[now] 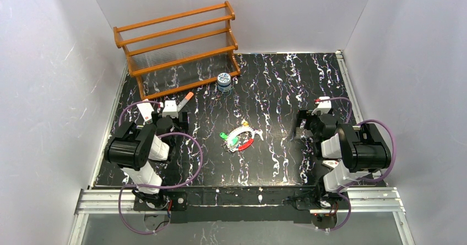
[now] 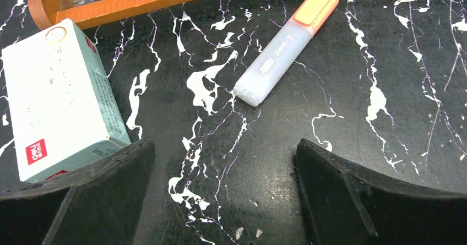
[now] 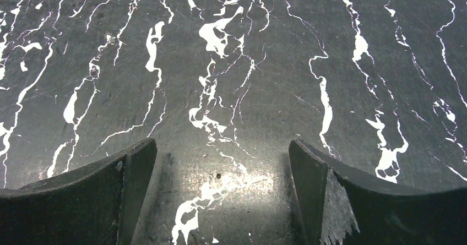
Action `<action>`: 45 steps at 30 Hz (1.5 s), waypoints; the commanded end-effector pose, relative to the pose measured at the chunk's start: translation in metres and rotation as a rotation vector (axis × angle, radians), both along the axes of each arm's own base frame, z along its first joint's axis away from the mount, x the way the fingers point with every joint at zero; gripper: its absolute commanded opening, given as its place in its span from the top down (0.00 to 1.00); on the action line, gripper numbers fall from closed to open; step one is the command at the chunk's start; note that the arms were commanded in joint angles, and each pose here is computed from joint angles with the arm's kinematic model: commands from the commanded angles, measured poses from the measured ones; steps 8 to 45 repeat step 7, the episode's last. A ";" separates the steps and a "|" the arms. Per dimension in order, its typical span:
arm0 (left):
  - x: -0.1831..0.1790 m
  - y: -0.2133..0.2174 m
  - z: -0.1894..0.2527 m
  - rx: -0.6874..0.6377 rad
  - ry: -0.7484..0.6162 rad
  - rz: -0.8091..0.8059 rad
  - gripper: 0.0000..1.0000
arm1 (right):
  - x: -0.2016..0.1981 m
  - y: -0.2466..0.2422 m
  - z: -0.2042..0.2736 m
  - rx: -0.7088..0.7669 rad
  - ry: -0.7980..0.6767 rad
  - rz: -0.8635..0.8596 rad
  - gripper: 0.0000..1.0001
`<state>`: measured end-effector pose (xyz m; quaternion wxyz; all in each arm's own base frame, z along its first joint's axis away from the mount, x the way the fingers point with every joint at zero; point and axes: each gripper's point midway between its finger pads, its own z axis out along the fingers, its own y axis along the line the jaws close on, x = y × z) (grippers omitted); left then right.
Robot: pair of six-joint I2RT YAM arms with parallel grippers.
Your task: Put the keys on the keyring
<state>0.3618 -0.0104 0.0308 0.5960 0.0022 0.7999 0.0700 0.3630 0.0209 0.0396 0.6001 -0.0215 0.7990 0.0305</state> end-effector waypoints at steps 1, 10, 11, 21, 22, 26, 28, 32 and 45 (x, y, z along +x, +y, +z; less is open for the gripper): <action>0.002 0.006 0.005 0.009 -0.021 0.028 0.02 | 0.014 -0.004 0.022 0.007 -0.077 -0.023 0.01; 0.004 0.007 0.002 -0.010 -0.003 0.019 0.02 | 0.014 -0.004 0.022 0.007 -0.078 -0.023 0.01; 0.004 0.007 0.002 -0.010 -0.003 0.019 0.02 | 0.014 -0.004 0.022 0.007 -0.078 -0.023 0.01; 0.004 0.007 0.002 -0.010 -0.003 0.019 0.02 | 0.014 -0.004 0.022 0.007 -0.078 -0.023 0.01; 0.004 0.007 0.002 -0.010 -0.003 0.019 0.02 | 0.014 -0.004 0.022 0.007 -0.078 -0.023 0.01; 0.004 0.007 0.002 -0.010 -0.003 0.019 0.02 | 0.014 -0.004 0.022 0.007 -0.078 -0.023 0.01; 0.004 0.007 0.002 -0.010 -0.003 0.019 0.02 | 0.014 -0.004 0.022 0.007 -0.078 -0.023 0.01; 0.004 0.007 0.002 -0.010 -0.003 0.019 0.02 | 0.014 -0.004 0.022 0.007 -0.078 -0.023 0.01; 0.004 0.007 0.002 -0.010 -0.003 0.019 0.02 | 0.014 -0.004 0.022 0.007 -0.078 -0.023 0.01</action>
